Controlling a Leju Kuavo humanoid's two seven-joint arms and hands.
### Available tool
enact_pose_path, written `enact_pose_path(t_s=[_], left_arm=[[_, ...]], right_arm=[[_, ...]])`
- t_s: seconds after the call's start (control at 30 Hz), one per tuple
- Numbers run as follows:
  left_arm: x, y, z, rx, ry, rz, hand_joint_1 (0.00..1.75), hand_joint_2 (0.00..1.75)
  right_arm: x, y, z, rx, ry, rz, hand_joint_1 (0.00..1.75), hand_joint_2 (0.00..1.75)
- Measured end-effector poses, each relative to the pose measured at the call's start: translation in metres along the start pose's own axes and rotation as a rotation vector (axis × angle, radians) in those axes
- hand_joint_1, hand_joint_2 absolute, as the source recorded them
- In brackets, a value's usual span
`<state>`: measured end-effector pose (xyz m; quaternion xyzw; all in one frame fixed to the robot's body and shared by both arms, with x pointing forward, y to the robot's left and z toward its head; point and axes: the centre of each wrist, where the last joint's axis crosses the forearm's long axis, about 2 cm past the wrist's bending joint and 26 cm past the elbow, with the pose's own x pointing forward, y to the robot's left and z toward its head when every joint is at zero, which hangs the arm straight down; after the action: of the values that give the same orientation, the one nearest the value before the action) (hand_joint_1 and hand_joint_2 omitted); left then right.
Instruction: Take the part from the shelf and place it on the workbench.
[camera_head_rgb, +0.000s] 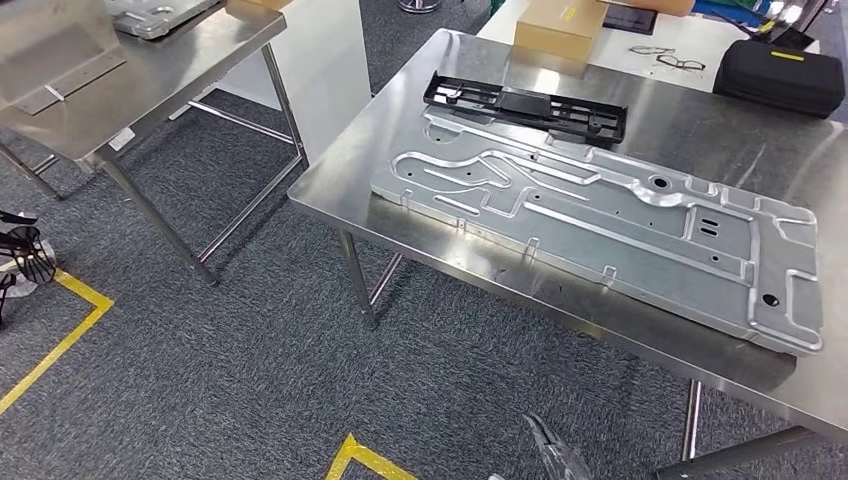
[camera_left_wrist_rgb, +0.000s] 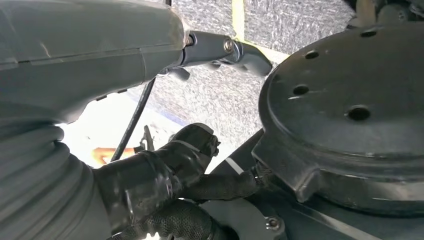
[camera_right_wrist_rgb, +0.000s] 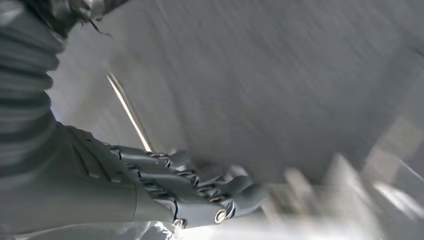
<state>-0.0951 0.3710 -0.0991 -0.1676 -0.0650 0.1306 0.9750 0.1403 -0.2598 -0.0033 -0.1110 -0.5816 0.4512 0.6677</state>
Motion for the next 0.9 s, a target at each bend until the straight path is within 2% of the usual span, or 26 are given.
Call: enact_pose_path(t_s=[0.07, 0.13, 0.2, 0.37, 0.5, 0.53, 0.9], left_arm=[[0.001, -0.002, -0.002, -0.001, 0.01, -0.007, 0.0, 1.75], [0.004, -0.006, -0.004, -0.004, 0.017, -0.02, 0.0, 1.75], [0.005, -0.008, -0.006, -0.007, 0.021, -0.026, 0.0, 1.75], [0.006, -0.009, -0.007, -0.01, 0.025, -0.031, 0.0, 1.75], [0.007, -0.01, -0.007, -0.044, 0.032, -0.029, 0.0, 1.75], [0.008, -0.008, -0.006, -0.053, 0.032, -0.027, 0.0, 1.75], [0.015, 0.0, -0.002, -0.062, 0.035, -0.053, 0.0, 1.75]], right_arm=[[-0.047, 0.011, 0.011, 0.112, 0.202, -0.068, 0.0, 0.87], [-0.09, 0.023, 0.034, 0.267, 0.42, -0.122, 0.0, 0.0], [-0.11, 0.03, 0.052, 0.368, 0.54, -0.152, 0.0, 0.0], [-0.118, 0.034, 0.062, 0.428, 0.604, -0.177, 0.0, 0.0], [-0.155, 0.048, 0.129, 0.627, 0.963, -0.421, 0.0, 0.0], [-0.156, 0.051, 0.135, 0.63, 0.996, -0.457, 0.0, 0.0], [-0.149, 0.063, 0.132, 0.605, 1.029, -0.541, 0.0, 0.0]])
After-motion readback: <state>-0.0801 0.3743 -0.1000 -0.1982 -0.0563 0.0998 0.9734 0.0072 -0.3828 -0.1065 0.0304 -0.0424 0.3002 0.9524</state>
